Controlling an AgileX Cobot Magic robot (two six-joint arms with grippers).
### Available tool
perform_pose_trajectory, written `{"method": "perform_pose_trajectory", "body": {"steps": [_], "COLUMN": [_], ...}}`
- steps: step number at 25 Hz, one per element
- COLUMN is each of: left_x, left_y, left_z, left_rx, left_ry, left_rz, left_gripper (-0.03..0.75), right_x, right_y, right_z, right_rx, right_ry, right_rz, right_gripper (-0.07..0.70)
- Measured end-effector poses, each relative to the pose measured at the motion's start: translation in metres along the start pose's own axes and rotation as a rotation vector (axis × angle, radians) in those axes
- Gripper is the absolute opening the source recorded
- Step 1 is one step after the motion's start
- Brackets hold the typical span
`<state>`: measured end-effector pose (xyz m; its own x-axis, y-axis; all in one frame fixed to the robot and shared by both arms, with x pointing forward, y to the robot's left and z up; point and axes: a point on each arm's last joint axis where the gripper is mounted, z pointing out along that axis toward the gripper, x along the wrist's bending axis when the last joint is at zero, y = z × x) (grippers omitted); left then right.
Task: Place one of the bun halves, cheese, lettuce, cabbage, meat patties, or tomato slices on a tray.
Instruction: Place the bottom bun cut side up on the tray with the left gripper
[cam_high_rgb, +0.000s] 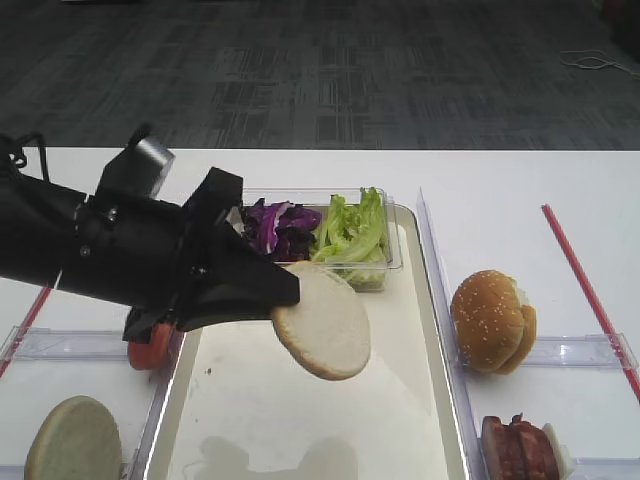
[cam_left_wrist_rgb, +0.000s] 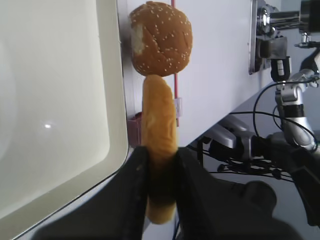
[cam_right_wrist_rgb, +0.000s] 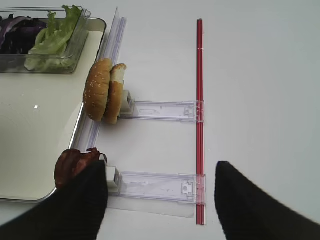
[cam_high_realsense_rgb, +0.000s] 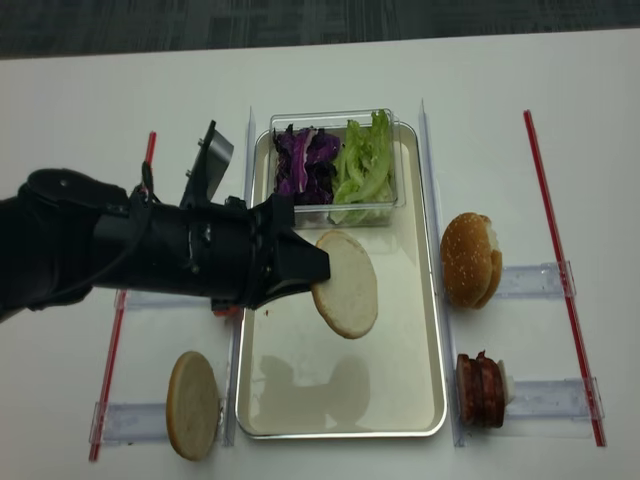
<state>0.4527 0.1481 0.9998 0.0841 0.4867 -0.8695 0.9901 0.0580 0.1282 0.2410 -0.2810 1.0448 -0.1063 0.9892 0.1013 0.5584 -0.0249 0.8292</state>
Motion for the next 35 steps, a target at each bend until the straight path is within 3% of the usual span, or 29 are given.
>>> {"method": "perform_pose_trajectory", "body": {"steps": [6,10,16,21,29,35], "left_x": [0.014,0.015,0.017,0.018,0.019,0.020], "left_y": [0.002,0.004,0.006,0.006,0.007,0.009], "left_z": [0.016,0.018,0.020,0.020,0.020,0.021], "left_rx": [0.078,0.073,0.059,0.052,0.041,0.024], "left_ry": [-0.046,-0.068,-0.062,-0.051,-0.046,-0.045], "left_rz": [-0.031,-0.035,0.018,0.101,0.136,0.122], "left_gripper": [0.150,0.150,0.150,0.150,0.150,0.150], "right_x": [0.000,0.000,0.000,0.000,0.000,0.000], "right_y": [0.000,0.000,0.000,0.000,0.000,0.000], "right_z": [0.000,0.000,0.000,0.000,0.000,0.000], "right_rx": [0.000,0.000,0.000,0.000,0.000,0.000], "right_ry": [0.000,0.000,0.000,0.000,0.000,0.000], "right_rz": [0.000,0.000,0.000,0.000,0.000,0.000], "right_gripper": [0.469,0.469,0.469,0.469,0.469,0.469]}}
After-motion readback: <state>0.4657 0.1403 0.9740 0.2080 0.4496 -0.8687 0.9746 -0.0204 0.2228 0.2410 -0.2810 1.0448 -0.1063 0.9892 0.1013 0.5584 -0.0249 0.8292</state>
